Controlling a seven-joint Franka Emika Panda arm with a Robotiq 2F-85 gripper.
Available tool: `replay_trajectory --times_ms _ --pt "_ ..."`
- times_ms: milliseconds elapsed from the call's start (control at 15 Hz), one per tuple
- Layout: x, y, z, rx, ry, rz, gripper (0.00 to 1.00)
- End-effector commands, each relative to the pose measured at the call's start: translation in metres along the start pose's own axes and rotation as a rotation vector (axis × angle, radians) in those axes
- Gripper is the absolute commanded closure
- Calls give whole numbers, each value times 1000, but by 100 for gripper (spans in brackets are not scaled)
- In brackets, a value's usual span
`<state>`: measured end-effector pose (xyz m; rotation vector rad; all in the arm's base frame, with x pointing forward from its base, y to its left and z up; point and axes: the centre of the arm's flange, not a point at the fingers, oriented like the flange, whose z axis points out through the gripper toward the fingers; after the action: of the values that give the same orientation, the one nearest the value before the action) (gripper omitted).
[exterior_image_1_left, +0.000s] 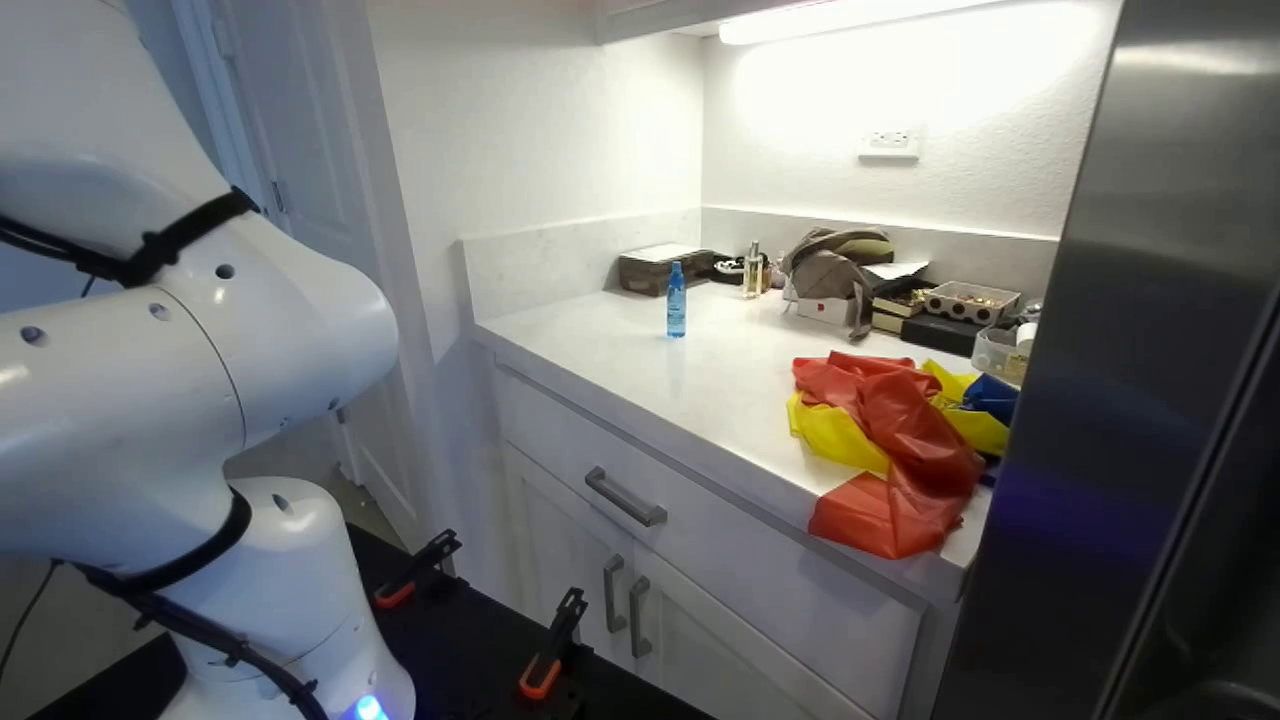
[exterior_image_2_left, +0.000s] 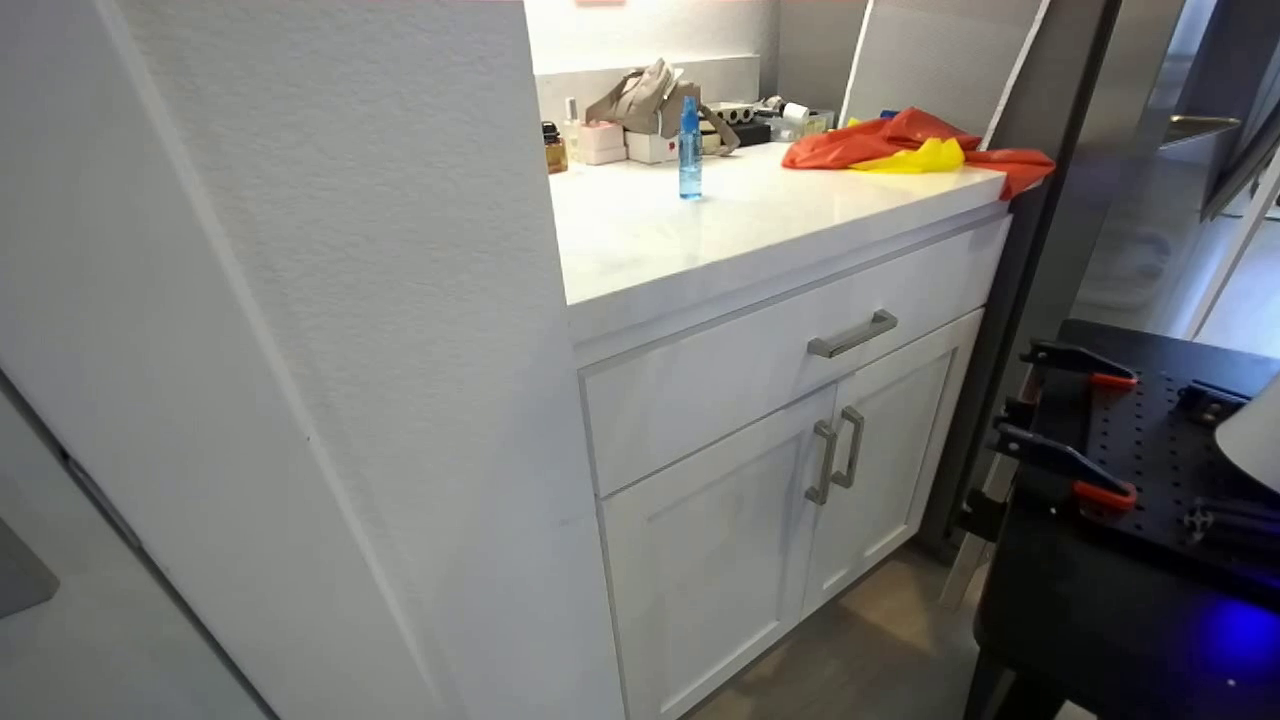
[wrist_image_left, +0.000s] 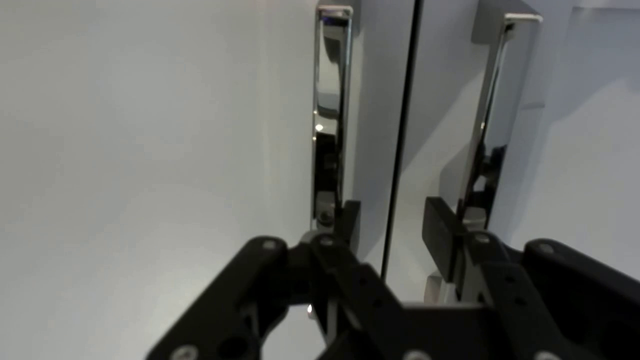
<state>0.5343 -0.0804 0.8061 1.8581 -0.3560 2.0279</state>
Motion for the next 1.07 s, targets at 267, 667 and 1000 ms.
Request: replay_trajectory --times_ms 267,667,1000 --pt "12 53 -51 -109 -6 -94 100" --pt "19 47 -53 -80 -49 -109 47" --pt "27 47 -66 -76 -85 -177 34"
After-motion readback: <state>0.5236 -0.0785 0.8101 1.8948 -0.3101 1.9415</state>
